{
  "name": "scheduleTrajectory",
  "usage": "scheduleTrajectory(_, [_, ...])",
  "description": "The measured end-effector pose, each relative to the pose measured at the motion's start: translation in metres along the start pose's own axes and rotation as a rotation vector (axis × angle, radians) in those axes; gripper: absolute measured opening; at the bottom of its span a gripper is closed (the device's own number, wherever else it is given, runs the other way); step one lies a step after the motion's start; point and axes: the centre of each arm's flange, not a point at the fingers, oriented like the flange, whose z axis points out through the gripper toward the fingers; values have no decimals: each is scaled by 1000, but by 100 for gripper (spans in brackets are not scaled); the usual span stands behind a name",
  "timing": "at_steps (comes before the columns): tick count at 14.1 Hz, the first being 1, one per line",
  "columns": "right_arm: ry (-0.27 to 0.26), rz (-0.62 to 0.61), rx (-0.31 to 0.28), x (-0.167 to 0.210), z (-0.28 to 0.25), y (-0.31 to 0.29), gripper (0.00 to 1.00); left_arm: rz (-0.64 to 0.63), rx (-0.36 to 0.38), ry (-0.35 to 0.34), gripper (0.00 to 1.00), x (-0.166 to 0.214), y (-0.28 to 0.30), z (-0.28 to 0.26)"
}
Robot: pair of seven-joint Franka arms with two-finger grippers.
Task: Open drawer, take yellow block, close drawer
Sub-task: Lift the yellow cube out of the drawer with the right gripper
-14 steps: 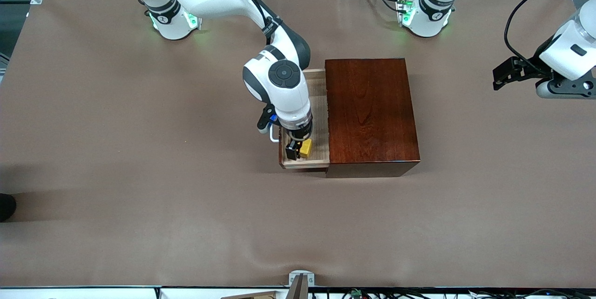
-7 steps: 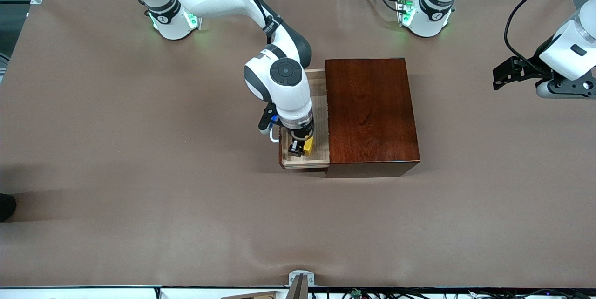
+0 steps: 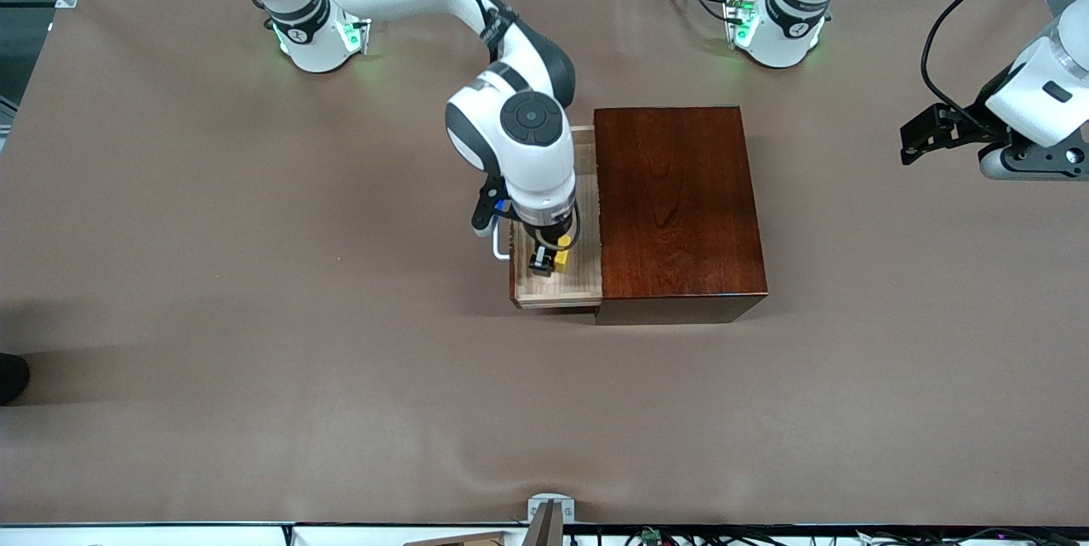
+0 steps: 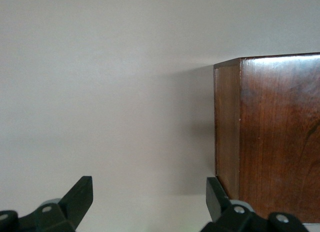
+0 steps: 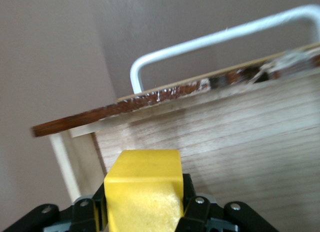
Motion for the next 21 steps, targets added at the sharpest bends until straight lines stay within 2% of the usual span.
scheduleTrajectory(4, [-11,-133,13,20,-90,-19,56,-5,0,-5,100,0,0,1])
scheduleTrajectory(8, [47,-419,-42,83,-150,-54,56,-113,0,-14,100,0,2,4])
scheduleTrajectory(11, [60,-622,-74,144,-167,-88,56,-205,-43,-27,100,1,14,7])
scheduleTrajectory(14, [65,-812,-123,226,-173,-120,56,-262,-61,-40,100,2,23,11])
scheduleTrajectory(18, [37,-1071,-174,372,-174,-178,56,-292,-59,-44,100,2,37,12])
scheduleTrajectory(19, [27,-1142,-179,410,-169,-193,56,-293,-59,-45,100,2,39,12])
scheduleTrajectory(21, [8,-1297,-152,479,-149,-217,56,-292,-59,-46,100,2,41,12])
